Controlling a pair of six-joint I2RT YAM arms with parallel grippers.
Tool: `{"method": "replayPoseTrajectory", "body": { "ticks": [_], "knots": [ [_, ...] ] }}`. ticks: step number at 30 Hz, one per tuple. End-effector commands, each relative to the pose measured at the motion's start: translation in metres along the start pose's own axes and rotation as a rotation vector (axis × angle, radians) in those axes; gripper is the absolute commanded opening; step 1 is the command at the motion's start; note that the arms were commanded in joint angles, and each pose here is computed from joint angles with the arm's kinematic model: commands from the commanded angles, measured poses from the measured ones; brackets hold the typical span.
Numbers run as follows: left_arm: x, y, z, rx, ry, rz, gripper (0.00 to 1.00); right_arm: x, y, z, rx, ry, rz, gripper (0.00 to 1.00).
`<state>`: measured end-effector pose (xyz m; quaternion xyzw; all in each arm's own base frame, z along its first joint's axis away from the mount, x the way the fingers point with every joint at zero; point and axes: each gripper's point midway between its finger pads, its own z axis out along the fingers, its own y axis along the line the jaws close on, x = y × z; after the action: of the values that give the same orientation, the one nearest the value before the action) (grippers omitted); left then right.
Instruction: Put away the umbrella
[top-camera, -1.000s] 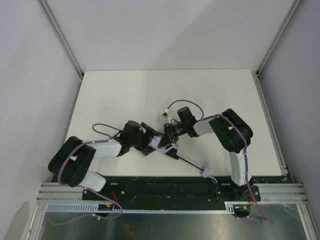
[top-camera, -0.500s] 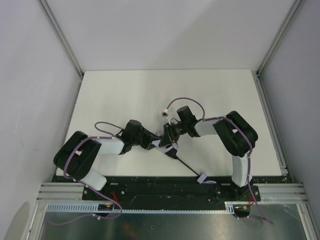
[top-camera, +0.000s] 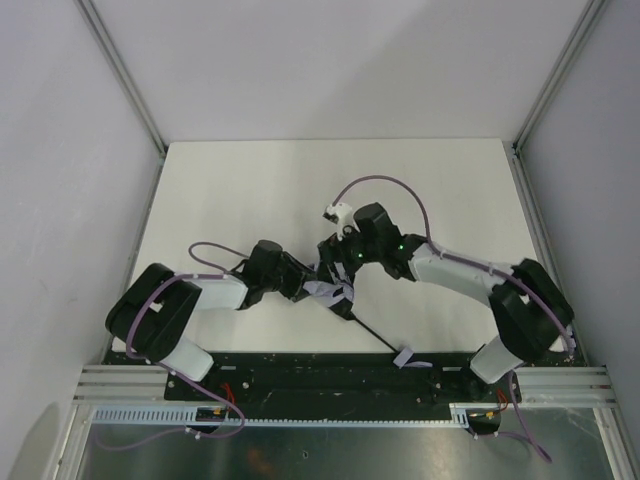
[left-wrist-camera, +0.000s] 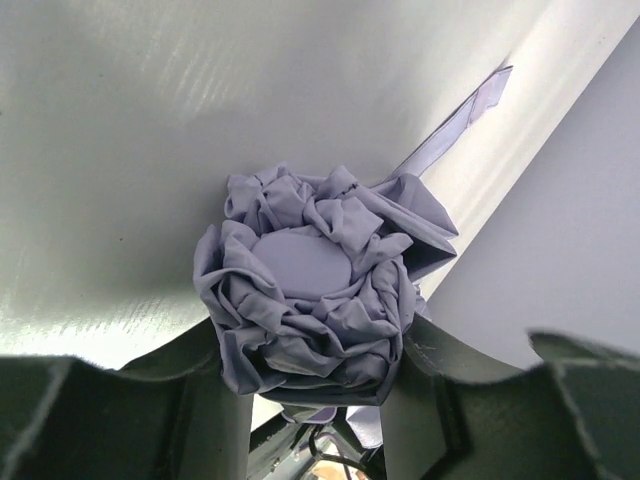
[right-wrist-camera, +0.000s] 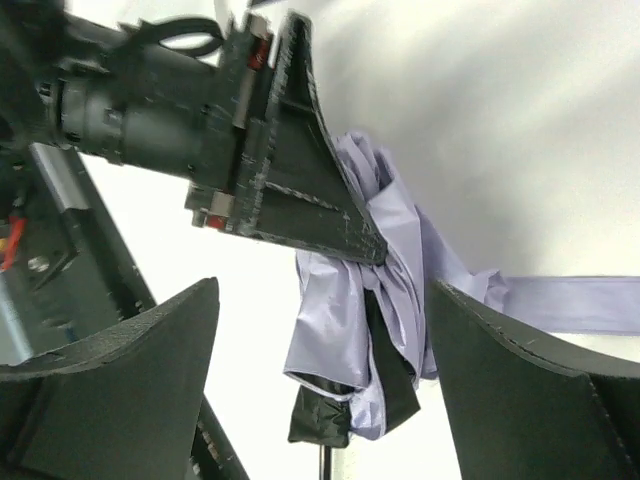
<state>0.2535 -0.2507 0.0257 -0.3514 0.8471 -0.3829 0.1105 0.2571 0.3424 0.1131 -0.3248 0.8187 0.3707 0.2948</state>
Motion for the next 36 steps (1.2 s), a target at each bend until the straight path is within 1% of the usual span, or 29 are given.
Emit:
{"method": "replayPoseTrajectory", "body": {
  "ticks": [1, 5, 11, 15, 17, 18, 19, 22, 23, 25, 28, 29, 30, 31, 32, 35, 36],
  "knots": [
    [0.000, 0.083, -0.006, -0.298, -0.017, -0.063, 0.00, -0.002, -0.004, -0.012, 0.285, 0.014, -0.290, 0.86],
    [0.000, 0.085, -0.007, -0.313, 0.018, -0.140, 0.00, 0.017, 0.006, 0.003, 0.403, 0.037, -0.459, 0.87],
    [-0.009, 0.080, -0.011, -0.297, 0.023, -0.190, 0.00, 0.033, 0.008, 0.033, 0.536, 0.043, -0.654, 0.87],
    [-0.010, 0.084, -0.014, -0.311, 0.031, -0.216, 0.00, 0.043, -0.014, 0.047, 0.671, 0.091, -0.756, 0.85],
    [-0.009, 0.084, -0.016, -0.313, 0.036, -0.222, 0.00, 0.048, -0.030, 0.051, 0.735, 0.125, -0.779, 0.84],
    [-0.008, 0.084, -0.016, -0.313, 0.038, -0.221, 0.00, 0.053, -0.037, 0.054, 0.749, 0.142, -0.781, 0.82],
    [-0.008, 0.084, -0.017, -0.312, 0.039, -0.221, 0.00, 0.057, -0.043, 0.057, 0.757, 0.161, -0.778, 0.77],
    [-0.009, 0.079, -0.019, -0.296, 0.036, -0.204, 0.00, 0.076, -0.056, 0.065, 0.715, 0.236, -0.742, 0.46],
    [-0.011, 0.076, -0.020, -0.285, 0.029, -0.191, 0.00, 0.083, -0.057, 0.068, 0.682, 0.261, -0.722, 0.38],
    [-0.016, 0.067, -0.021, -0.258, 0.009, -0.164, 0.00, 0.100, -0.057, 0.070, 0.602, 0.315, -0.665, 0.24],
    [-0.024, 0.053, -0.023, -0.218, -0.015, -0.128, 0.01, 0.129, -0.053, 0.073, 0.435, 0.410, -0.554, 0.06],
    [-0.026, 0.048, -0.023, -0.205, -0.015, -0.119, 0.03, 0.137, -0.048, 0.074, 0.376, 0.433, -0.516, 0.03],
    [-0.028, 0.044, -0.024, -0.194, -0.014, -0.111, 0.07, 0.144, -0.045, 0.075, 0.330, 0.452, -0.480, 0.02],
    [-0.029, 0.040, -0.024, -0.182, -0.012, -0.104, 0.14, 0.149, -0.041, 0.075, 0.281, 0.466, -0.443, 0.01],
    [-0.031, 0.035, -0.025, -0.169, -0.013, -0.090, 0.24, 0.153, -0.039, 0.075, 0.241, 0.476, -0.408, 0.00],
    [-0.040, 0.017, -0.032, -0.114, -0.055, -0.024, 0.67, 0.160, -0.033, 0.074, 0.145, 0.491, -0.310, 0.00],
    [-0.044, 0.010, -0.037, -0.089, -0.080, 0.003, 0.80, 0.160, -0.030, 0.073, 0.111, 0.491, -0.278, 0.00]
  ]
}}
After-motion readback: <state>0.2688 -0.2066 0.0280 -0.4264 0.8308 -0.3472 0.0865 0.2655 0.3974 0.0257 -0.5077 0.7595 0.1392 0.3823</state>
